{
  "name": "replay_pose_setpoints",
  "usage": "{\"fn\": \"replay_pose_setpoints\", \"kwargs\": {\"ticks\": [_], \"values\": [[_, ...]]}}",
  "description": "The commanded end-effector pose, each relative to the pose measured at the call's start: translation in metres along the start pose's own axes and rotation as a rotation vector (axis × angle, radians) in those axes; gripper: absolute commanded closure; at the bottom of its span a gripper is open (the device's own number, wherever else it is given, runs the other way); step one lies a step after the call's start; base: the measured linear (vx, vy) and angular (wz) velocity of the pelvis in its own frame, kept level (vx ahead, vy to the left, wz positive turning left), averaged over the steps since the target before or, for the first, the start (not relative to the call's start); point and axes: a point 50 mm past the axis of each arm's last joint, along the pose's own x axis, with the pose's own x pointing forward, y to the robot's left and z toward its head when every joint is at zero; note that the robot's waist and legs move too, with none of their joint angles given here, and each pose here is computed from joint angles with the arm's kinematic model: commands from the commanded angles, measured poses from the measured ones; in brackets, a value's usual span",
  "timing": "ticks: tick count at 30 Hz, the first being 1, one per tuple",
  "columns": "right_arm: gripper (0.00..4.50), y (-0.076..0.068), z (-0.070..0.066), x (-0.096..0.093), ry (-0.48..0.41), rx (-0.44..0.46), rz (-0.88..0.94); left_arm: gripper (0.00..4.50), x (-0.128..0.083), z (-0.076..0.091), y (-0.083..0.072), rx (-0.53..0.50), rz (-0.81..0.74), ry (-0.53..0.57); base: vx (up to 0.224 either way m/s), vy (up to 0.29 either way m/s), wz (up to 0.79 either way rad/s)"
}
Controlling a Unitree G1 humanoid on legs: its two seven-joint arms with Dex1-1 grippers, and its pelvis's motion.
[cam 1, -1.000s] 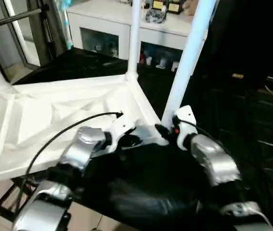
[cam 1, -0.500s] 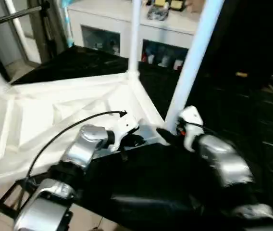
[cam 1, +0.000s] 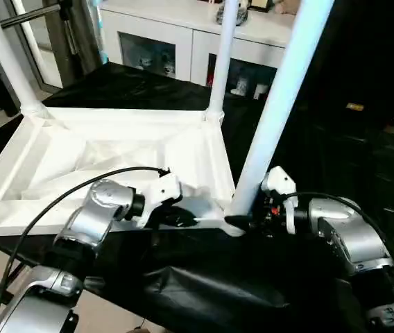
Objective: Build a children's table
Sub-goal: Rotate leg to tighten
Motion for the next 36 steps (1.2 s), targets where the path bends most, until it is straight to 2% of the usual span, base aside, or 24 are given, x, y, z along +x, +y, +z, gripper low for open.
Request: {"fn": "replay_pose_setpoints", "kwargs": {"ticks": [1,11,14,18,19,20,23,26,29,30,31,32,35,36], "values": [[1.66,0.04,-0.016,0.038,0.07,0.051,0.301,4.5,0.014,0.025,-0.002,0.07,-0.024,-0.089,0.0,0.0,0.0],[2.3,0.042,-0.018,0.038,0.069,0.067,0.307,4.5,0.013,0.023,-0.001,0.06,-0.002,-0.079,0.0,0.0,0.0],[2.43,0.04,-0.021,0.046,0.047,0.124,0.191,4.5,0.018,0.026,0.011,0.028,0.14,-0.083,0.0,0.0,0.0],[2.48,0.036,-0.023,0.054,0.039,0.139,0.082,4.5,0.021,0.029,0.016,0.008,0.207,-0.085,0.0,0.0,0.0],[2.51,0.027,-0.028,0.065,0.051,0.181,-0.094,4.5,0.027,0.032,0.021,-0.017,0.28,-0.094,0.0,0.0,0.0],[2.51,0.024,-0.032,0.071,0.072,0.219,-0.192,4.5,0.032,0.035,0.024,-0.035,0.319,-0.101,-0.052,0.006,-0.08],[2.53,0.02,-0.035,0.08,0.09,0.269,-0.311,4.5,0.039,0.039,0.026,-0.059,0.371,-0.108,-0.039,0.007,-0.07],[2.54,0.016,-0.032,0.089,0.079,0.31,-0.409,4.5,0.05,0.046,0.025,-0.077,0.402,-0.12,0.0,0.0,0.0],[2.54,0.017,-0.026,0.096,0.05,0.285,-0.408,4.5,0.059,0.051,0.022,-0.077,0.39,-0.138,0.0,0.0,0.0],[2.19,0.018,-0.023,0.098,0.026,0.289,-0.377,4.5,0.062,0.053,0.02,-0.075,0.376,-0.144,0.0,0.0,0.0],[1.98,0.021,-0.018,0.1,-0.018,0.321,-0.328,4.5,0.065,0.054,0.017,-0.06,0.353,-0.151,0.0,0.0,0.0],[1.84,0.021,-0.018,0.1,-0.019,0.322,-0.327,4.5,0.065,0.054,0.017,-0.06,0.352,-0.151,0.0,0.0,0.0],[1.62,0.022,-0.015,0.101,-0.032,0.323,-0.292,4.5,0.065,0.054,0.016,-0.05,0.331,-0.155,0.0,0.0,0.0],[1.62,0.023,-0.015,0.1,-0.03,0.297,-0.279,4.5,0.064,0.054,0.014,-0.039,0.311,-0.158,0.0,0.0,0.0]]}}
